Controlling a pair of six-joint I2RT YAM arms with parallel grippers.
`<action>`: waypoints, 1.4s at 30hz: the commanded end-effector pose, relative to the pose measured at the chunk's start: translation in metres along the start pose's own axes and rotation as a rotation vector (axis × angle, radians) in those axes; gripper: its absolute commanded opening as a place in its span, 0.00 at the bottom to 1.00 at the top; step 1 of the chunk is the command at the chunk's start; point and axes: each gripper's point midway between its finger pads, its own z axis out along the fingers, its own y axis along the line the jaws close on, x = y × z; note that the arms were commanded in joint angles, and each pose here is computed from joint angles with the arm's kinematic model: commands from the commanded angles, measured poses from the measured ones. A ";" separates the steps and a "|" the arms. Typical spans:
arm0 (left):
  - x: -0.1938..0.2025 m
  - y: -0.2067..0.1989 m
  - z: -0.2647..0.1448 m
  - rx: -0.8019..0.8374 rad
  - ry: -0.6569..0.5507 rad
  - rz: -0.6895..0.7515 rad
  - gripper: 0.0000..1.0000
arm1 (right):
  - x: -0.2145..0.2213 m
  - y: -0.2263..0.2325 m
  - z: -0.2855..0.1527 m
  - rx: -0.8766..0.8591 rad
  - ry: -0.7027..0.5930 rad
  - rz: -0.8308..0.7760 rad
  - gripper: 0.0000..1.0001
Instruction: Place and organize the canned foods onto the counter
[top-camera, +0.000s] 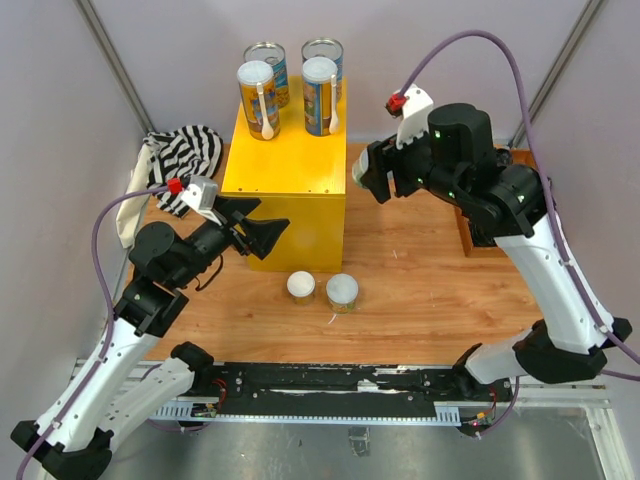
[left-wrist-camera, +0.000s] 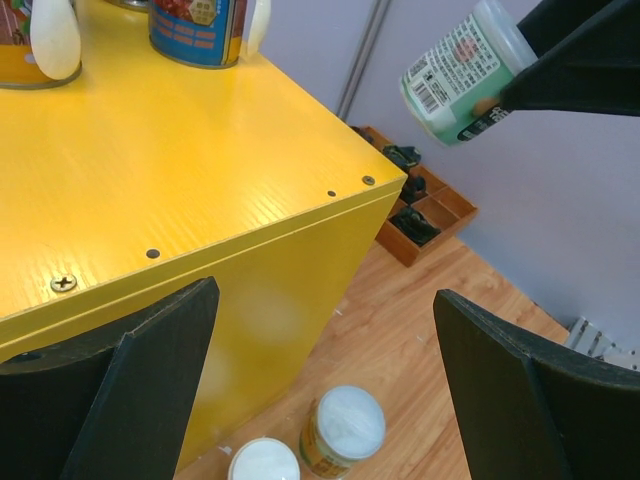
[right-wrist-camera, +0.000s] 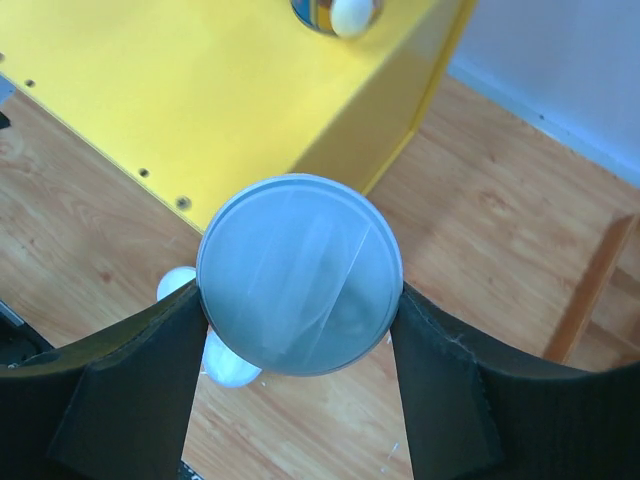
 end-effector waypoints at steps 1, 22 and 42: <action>-0.025 -0.009 -0.005 0.013 -0.059 0.023 0.93 | -0.036 0.021 -0.005 -0.039 -0.074 -0.066 0.16; -0.046 -0.005 -0.004 -0.017 -0.089 0.132 0.93 | -0.065 0.101 0.045 -0.187 -0.088 -0.122 0.17; -0.047 -0.008 0.009 0.040 -0.102 0.257 0.94 | -0.063 0.114 0.063 -0.219 -0.073 -0.107 0.22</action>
